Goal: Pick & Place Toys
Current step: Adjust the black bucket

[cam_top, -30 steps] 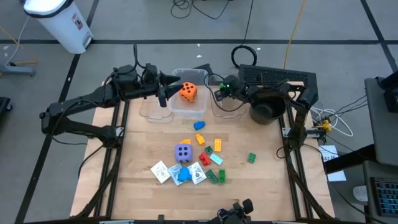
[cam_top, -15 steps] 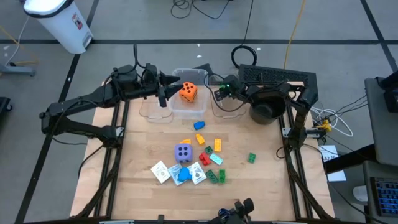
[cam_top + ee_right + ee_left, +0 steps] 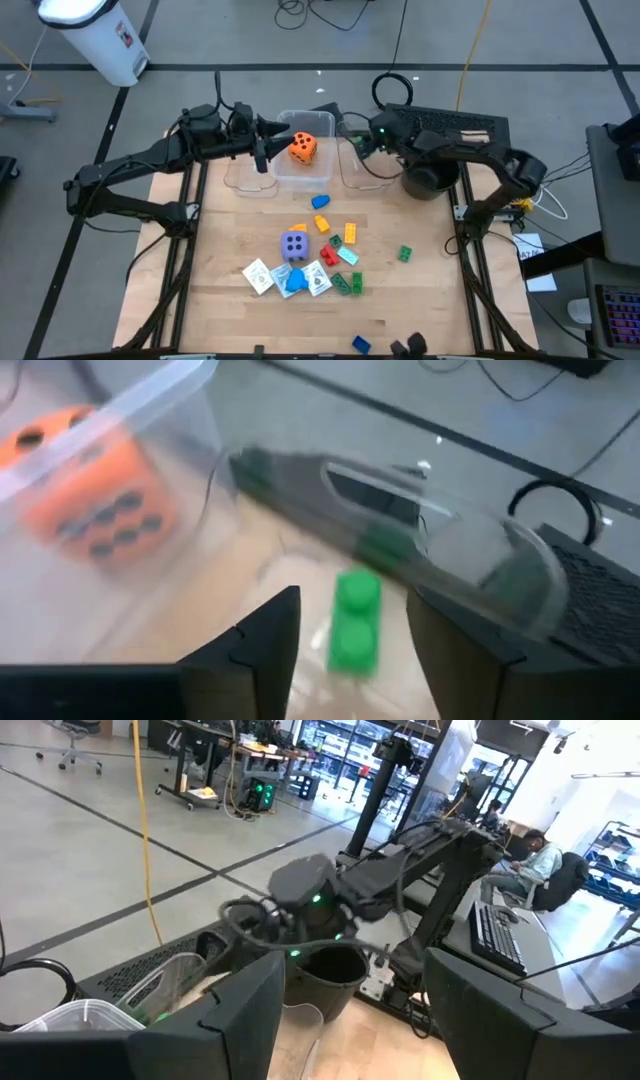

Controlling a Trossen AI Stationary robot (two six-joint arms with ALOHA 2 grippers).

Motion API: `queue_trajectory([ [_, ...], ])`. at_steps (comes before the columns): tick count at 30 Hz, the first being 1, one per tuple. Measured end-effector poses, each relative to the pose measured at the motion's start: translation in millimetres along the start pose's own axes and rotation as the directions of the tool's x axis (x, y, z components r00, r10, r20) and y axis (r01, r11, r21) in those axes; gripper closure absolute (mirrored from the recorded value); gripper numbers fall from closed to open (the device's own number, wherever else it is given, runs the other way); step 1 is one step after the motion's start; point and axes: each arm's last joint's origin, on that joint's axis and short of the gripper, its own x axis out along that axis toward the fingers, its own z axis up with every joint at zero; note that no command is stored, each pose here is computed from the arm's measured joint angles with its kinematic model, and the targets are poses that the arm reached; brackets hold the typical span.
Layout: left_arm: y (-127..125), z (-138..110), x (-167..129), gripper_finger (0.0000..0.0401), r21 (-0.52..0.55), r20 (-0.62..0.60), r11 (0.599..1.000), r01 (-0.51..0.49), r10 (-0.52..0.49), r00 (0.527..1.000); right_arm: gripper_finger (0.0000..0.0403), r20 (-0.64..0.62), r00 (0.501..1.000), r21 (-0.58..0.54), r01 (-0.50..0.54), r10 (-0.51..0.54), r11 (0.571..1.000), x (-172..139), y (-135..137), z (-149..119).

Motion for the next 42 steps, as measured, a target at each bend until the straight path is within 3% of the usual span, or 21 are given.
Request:
queue_trajectory([
  [5,0.0,0.0,-0.1,0.016,0.024,0.0,1.0,0.0,0.0,1.0,0.0282,-0.084,0.994,-0.02,-0.069,0.067,0.997,-36.8,-0.3,-1.8],
  [9,-0.1,-0.1,0.0,0.016,0.025,-0.001,1.0,0.004,-0.003,1.0,0.0324,-0.105,0.977,0.029,-0.182,0.184,0.983,-68.2,1.8,-0.9],
  [14,-0.7,-0.2,-0.1,0.016,0.025,-0.008,0.999,0.024,-0.024,1.0,0.0367,-0.232,0.929,0.112,-0.268,0.288,0.957,-101.7,-1.3,-12.3],
  [20,-0.8,-0.3,-0.1,0.016,0.025,-0.009,0.999,0.025,-0.024,1.0,0.039,-0.343,0.887,0.126,-0.282,0.308,0.951,-124.0,2.8,-27.0],
  [26,-0.8,-0.3,-0.1,0.016,0.023,-0.009,0.999,0.025,-0.025,1.0,0.0398,-0.487,0.795,0.176,-0.318,0.363,0.932,-135.9,12.3,-43.1],
  [32,-0.7,-0.4,0.0,0.016,0.019,-0.01,1.0,0.025,-0.025,1.0,0.0402,-0.62,0.737,0.12,-0.252,0.27,0.96,-146.8,13.6,-60.5],
  [37,-0.8,-0.4,0.0,0.016,0.019,-0.009,1.0,0.024,-0.024,1.0,0.0402,-0.63,0.775,-0.03,-0.095,0.055,0.995,-150.8,5.6,-67.8],
  [42,-0.8,-0.4,-0.1,0.016,0.019,-0.009,1.0,0.024,-0.024,1.0,0.0402,-0.608,0.794,-0.109,-0.058,-0.021,0.992,-145.0,-0.4,-71.0],
])
